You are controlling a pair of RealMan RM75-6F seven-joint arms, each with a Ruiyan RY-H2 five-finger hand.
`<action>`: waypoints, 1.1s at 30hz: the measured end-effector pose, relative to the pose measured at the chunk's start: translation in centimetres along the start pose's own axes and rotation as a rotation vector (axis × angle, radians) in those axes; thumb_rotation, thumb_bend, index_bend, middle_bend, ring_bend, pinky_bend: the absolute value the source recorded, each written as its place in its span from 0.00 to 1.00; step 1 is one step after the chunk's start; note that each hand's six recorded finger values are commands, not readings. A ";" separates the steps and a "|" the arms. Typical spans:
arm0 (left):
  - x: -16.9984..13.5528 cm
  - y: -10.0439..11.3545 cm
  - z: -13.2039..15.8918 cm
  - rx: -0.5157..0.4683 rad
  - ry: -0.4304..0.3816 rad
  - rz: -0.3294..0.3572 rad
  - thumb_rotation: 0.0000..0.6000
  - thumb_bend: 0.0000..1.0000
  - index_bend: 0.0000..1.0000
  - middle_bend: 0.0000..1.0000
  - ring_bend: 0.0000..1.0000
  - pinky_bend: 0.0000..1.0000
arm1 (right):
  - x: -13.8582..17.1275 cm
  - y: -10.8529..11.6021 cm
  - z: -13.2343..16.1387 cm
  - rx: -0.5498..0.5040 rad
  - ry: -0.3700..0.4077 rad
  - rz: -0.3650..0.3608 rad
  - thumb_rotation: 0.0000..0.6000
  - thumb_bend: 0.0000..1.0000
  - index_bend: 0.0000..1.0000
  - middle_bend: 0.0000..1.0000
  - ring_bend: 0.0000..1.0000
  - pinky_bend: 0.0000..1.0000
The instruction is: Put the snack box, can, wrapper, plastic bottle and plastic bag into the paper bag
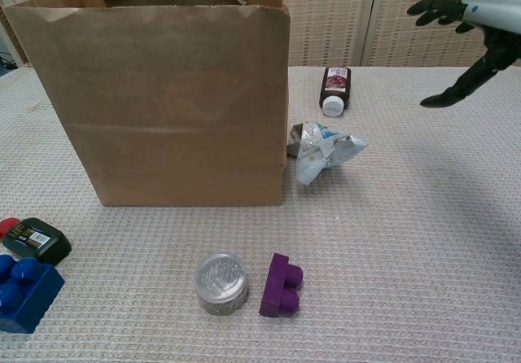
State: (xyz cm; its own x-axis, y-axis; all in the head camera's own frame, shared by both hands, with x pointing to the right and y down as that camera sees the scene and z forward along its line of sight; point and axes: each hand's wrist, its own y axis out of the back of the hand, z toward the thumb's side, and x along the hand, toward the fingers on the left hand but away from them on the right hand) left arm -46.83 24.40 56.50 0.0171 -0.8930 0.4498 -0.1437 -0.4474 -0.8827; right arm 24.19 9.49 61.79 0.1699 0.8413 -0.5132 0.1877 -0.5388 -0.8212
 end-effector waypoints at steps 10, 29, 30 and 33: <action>0.0 0.0 -0.1 -0.012 -0.003 -0.004 1.00 0.37 0.11 0.00 0.00 0.00 | -0.7 -7.2 2.5 0.057 0.039 0.118 1.00 0.06 0.00 0.04 0.00 0.08; 0.0 0.1 -0.2 -0.028 -0.012 -0.012 1.00 0.37 0.12 0.00 0.00 0.00 | -5.9 -13.0 7.0 0.158 0.010 0.107 1.00 0.09 0.20 0.21 0.12 0.22; 0.0 0.1 -0.2 -0.029 -0.012 -0.012 1.00 0.37 0.12 0.00 0.00 0.00 | -6.1 -13.3 7.1 0.159 0.005 0.108 1.00 0.11 0.26 0.25 0.17 0.26; 0.0 0.1 -0.2 -0.032 -0.014 -0.013 1.00 0.37 0.12 0.00 0.00 0.00 | -6.3 -13.9 7.4 0.163 -0.003 0.100 1.00 0.19 0.53 0.44 0.39 0.49</action>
State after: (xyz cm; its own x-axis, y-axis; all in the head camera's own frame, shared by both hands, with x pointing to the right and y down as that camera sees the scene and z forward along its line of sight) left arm -47.09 24.41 56.44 0.0328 -0.8876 0.4594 -0.1752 -0.4576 -0.8717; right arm 13.30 12.00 74.63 0.1766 0.7843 -0.5948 0.0112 -0.6058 -0.7955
